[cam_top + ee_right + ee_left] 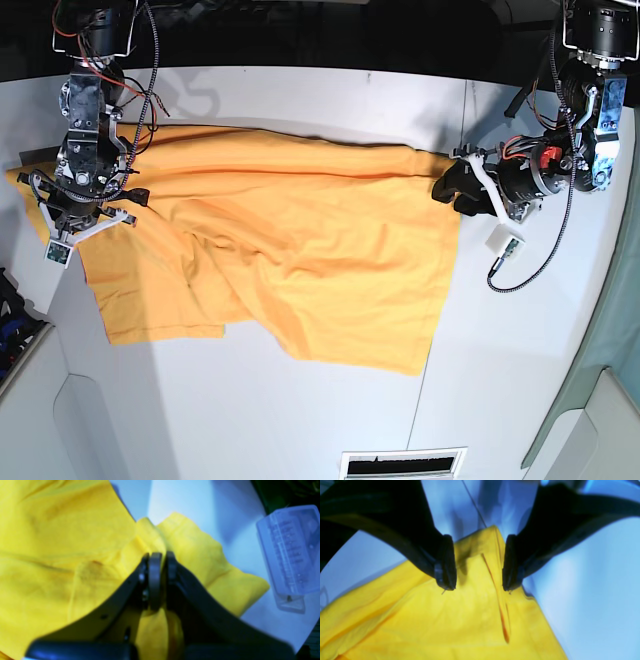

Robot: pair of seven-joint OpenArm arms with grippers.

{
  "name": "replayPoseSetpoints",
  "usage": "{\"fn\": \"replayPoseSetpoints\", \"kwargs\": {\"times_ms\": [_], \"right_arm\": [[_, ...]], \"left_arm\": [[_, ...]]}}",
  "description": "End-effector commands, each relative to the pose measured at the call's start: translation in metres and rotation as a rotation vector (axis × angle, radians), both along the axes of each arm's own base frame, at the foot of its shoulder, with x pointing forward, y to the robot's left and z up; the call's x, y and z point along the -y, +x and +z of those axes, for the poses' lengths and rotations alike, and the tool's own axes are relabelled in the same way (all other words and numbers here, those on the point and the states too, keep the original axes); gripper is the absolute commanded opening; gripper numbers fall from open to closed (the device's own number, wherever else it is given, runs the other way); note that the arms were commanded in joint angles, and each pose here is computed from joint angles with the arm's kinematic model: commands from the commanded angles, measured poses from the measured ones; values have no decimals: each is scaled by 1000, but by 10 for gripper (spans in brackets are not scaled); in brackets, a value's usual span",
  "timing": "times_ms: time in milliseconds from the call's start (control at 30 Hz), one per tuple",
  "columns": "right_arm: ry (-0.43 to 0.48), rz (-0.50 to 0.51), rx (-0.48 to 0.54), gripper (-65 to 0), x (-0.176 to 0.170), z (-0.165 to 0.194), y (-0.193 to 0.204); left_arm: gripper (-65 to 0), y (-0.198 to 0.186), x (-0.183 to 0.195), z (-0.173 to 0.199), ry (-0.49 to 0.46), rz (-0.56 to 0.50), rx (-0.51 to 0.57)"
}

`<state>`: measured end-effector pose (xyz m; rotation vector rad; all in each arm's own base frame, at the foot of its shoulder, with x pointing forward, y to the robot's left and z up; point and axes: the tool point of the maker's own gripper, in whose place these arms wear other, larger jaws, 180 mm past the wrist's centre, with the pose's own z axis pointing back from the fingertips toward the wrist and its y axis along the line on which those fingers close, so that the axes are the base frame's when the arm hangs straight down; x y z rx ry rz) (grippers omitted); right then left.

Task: Layout the t-shirt on the table in an organized manner, then fold the t-shirt properly
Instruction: 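Pull the grippers apart and drag the shirt away from the robot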

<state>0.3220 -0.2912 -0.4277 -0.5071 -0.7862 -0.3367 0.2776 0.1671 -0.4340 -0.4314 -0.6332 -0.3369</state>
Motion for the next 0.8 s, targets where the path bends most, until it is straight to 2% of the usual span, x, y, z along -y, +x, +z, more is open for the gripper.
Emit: {"fn": "replayPoseSetpoints", "kwargs": {"times_ms": [0,133,333,467,600,667,767], "right_arm": [[-34,9,57,-650,6,18,13],[-34,9,57,-650,6,18,13],[-33,9,57,-650,5,18,13],[-28,8,58,-650,5,18,13],[4,36,56,-650,-1,14,15],[17,78,54,-650,-7,14,20],[14,80,78,-650,-6,23,26]], "left_arm": [[-317,1,1,8,-9,-27,24],[-317,-17,6,0,-26,-61,-4],[-329,-15,10,5,-74,-45,11],[-447,-12,14,8,-92,-37,31],[-634,-9,22,10,-122,-27,50],[-650,-5,26,14,-151,-19,60],[-650,0,32,30,-195,-26,81]]}}
